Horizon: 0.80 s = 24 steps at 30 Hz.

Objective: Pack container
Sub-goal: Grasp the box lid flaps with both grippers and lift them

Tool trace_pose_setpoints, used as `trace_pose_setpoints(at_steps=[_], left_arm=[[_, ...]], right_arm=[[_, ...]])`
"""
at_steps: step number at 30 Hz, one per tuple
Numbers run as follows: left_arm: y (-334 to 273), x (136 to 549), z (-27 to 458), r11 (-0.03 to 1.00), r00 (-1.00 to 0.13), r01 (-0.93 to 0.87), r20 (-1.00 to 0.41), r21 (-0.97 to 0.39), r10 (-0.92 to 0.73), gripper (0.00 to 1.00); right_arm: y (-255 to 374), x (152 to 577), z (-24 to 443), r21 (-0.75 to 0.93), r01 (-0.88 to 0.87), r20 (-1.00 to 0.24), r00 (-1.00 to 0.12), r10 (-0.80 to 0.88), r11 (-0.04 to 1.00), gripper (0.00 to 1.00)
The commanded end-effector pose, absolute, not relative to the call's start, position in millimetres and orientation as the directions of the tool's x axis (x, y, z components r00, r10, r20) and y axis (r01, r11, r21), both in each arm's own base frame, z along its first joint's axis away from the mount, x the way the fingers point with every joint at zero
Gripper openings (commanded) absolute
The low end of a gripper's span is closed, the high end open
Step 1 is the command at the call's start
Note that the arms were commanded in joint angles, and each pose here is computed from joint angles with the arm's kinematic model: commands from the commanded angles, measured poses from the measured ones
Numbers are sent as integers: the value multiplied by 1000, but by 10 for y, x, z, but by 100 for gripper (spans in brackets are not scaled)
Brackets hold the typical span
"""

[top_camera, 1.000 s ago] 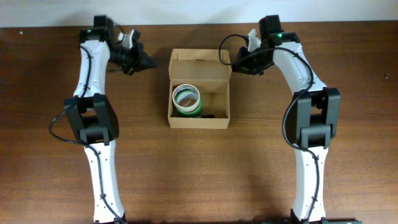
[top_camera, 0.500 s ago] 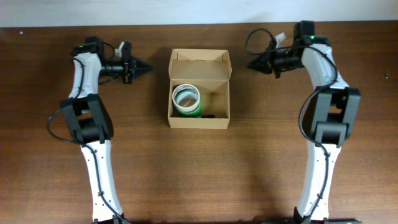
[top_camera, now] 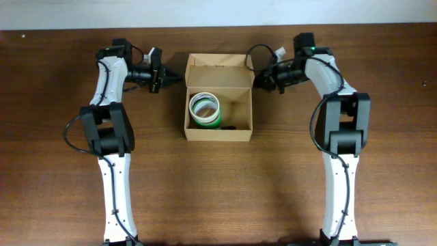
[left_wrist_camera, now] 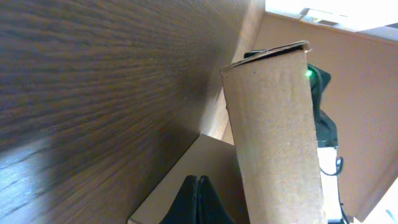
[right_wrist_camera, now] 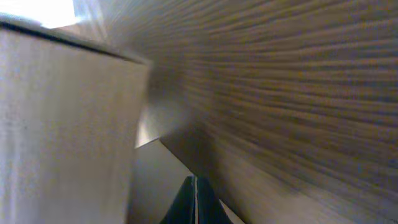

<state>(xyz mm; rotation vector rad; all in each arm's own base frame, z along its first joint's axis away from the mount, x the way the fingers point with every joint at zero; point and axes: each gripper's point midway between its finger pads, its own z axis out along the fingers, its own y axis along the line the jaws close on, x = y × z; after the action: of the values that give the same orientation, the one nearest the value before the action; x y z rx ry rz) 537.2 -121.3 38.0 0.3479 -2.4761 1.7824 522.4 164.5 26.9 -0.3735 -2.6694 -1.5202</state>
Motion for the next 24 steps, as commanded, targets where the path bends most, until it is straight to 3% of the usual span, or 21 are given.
trace_pose_setpoints(at_steps=[1,4,9,17,24], left_arm=[[-1334,5320,274,307,-965,-259,231,-916,-126,1],[-1380,5315,292,298,-964,-263,237,-918,-120,2],[-1459,5350,472,198,-971,-234,219,-952,-92,2],[-1497,5413,686,79,-973,-224,219,-971,-67,2],[-1496,5513,861,62,-990,-127,123,-990,-62,2]], right_arm=[[1776,5185,266,857,220,166,-974,154,467,4],[1847,5236,389,898,166,125,-984,125,408,4],[1924,5347,604,947,86,59,-993,98,308,4],[1964,5377,751,970,23,6,-998,68,242,4],[1969,5396,830,977,-16,-29,-998,56,213,4]])
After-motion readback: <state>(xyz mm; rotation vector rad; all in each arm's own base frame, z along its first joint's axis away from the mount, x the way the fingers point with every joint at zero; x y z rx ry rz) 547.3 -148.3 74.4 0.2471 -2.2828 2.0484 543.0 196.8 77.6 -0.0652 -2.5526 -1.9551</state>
